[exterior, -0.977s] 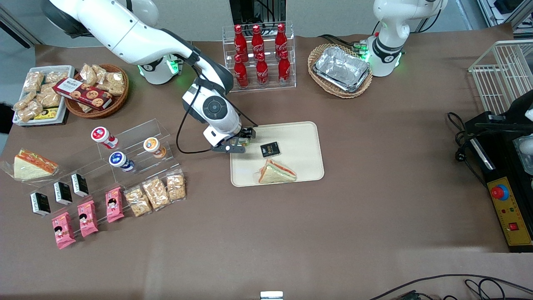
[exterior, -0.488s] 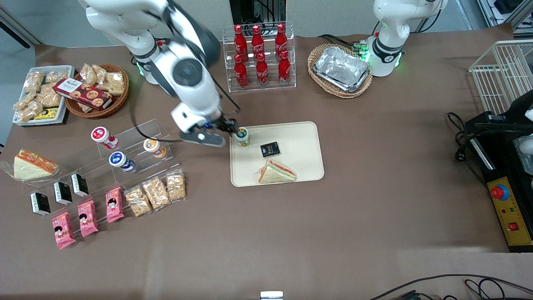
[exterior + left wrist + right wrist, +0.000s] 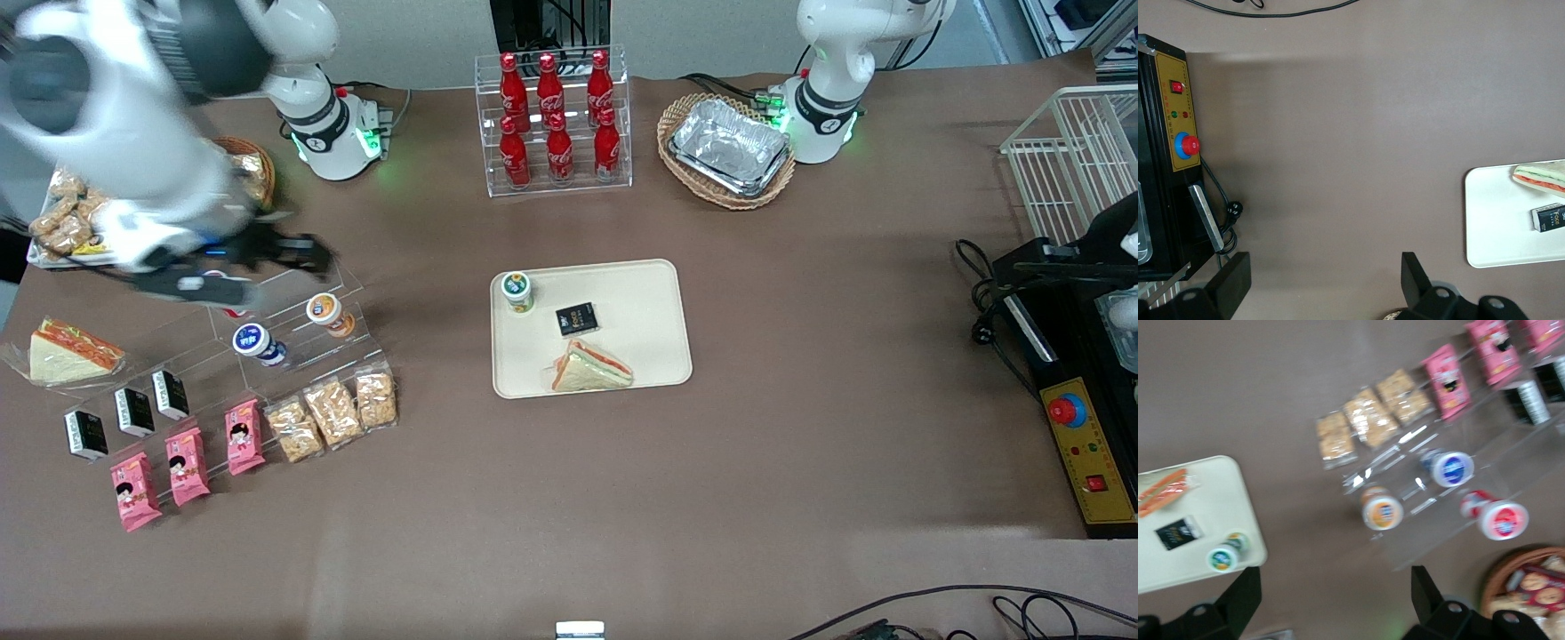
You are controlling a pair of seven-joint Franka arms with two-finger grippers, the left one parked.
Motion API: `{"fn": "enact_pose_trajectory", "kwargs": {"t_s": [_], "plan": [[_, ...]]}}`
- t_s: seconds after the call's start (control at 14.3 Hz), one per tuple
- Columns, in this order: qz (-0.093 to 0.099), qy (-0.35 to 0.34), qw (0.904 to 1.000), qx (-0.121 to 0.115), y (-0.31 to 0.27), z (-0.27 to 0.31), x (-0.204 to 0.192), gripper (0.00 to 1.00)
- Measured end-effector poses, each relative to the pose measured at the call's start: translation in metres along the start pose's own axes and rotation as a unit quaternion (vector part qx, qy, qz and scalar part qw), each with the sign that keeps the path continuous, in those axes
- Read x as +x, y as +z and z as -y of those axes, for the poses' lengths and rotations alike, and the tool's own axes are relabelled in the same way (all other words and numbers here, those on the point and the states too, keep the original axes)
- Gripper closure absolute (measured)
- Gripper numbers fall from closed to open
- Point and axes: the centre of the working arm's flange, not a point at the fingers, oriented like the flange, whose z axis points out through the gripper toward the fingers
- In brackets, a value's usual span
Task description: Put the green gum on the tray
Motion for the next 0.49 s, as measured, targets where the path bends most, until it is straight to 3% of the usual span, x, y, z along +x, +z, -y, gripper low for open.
{"fn": "enact_pose_trajectory", "kwargs": {"t_s": [0.28,0.49], "plan": [[-0.003,-0.029,0.9995,0.013,-0.017,-0.128,0.027,0.0],[-0.003,-0.046,0.9987,0.019,-0.016,-0.18,0.034,0.0]]}}
